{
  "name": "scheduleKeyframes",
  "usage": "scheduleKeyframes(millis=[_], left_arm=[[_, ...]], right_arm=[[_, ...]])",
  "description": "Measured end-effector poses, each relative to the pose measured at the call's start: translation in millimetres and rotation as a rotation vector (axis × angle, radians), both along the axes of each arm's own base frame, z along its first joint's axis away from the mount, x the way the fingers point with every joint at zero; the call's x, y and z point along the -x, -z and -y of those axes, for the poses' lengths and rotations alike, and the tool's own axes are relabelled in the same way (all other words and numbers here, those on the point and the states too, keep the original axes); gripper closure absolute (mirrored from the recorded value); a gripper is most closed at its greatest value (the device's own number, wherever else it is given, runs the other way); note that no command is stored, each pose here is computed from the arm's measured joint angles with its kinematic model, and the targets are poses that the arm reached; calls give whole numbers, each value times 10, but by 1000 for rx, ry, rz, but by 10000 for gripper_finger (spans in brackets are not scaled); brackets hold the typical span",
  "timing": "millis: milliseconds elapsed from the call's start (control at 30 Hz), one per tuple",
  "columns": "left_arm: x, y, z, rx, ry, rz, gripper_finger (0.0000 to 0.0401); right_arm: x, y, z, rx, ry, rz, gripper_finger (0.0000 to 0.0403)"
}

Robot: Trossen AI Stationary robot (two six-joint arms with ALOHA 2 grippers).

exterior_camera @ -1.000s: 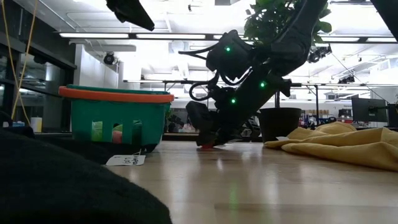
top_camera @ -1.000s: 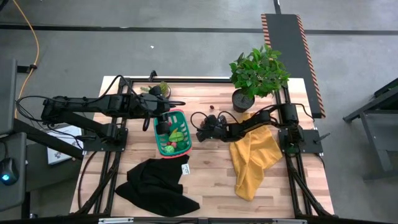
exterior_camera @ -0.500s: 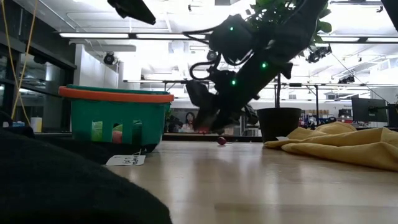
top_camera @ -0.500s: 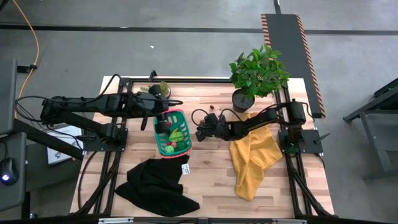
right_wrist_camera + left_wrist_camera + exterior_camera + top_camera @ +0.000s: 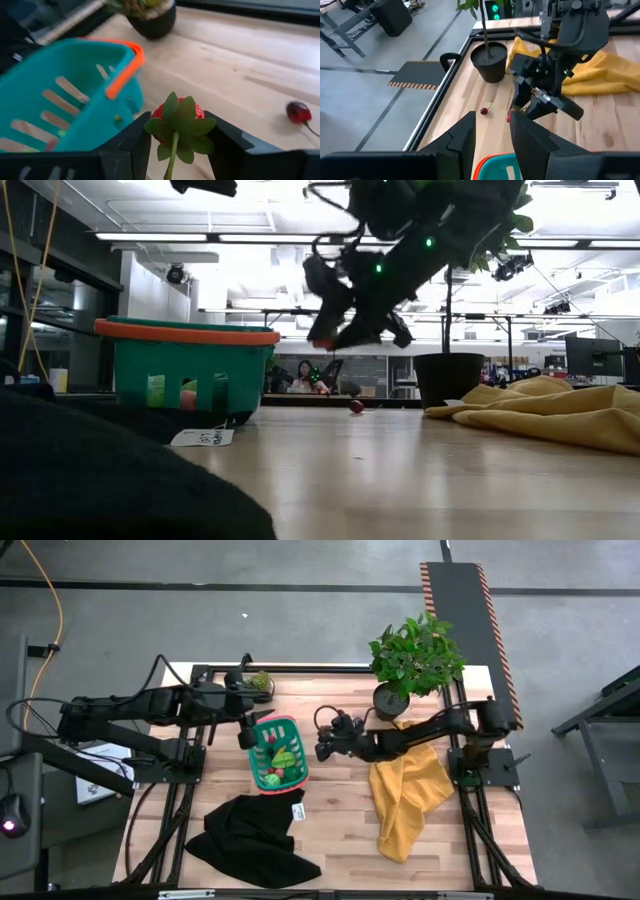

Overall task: Pick and placing Produce into tupperware
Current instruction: Put the red strawberry in the green basket

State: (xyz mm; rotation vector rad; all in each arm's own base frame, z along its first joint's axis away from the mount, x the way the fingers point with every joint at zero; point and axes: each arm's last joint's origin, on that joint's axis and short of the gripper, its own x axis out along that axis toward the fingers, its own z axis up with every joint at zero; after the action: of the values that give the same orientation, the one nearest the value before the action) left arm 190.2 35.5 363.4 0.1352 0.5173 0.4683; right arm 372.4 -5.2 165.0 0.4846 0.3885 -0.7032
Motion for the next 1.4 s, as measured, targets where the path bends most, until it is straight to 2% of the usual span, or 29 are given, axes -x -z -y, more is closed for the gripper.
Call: scheduleKeyframes(millis=[300, 467, 567, 767, 967, 1133, 1233, 1400], left_arm=[[52, 14, 7, 54, -28, 0, 290], [60, 3, 13, 82, -27, 14, 290], [72, -66, 14, 93, -34, 42, 290], [103, -231, 19, 118, -47, 111, 290], [145, -366, 24, 179, -78, 179, 290], [188, -372, 29, 203, -96, 146, 290], [206, -341, 32, 224, -109, 119, 290], [242, -281, 38, 242, -123, 51, 290]], right_arm=[[25, -349, -69, -45, -80, 152, 251], [-6, -492, -171, -101, -197, 269, 251], [-31, -548, -230, -147, -286, 336, 251], [-55, -632, -279, -203, -377, 431, 251], [-64, -678, -286, -205, -407, 477, 251], [-86, -723, -298, -197, -434, 481, 251], [-157, -878, -341, -139, -463, 456, 251], [-223, -1074, -388, -35, -383, 185, 251]])
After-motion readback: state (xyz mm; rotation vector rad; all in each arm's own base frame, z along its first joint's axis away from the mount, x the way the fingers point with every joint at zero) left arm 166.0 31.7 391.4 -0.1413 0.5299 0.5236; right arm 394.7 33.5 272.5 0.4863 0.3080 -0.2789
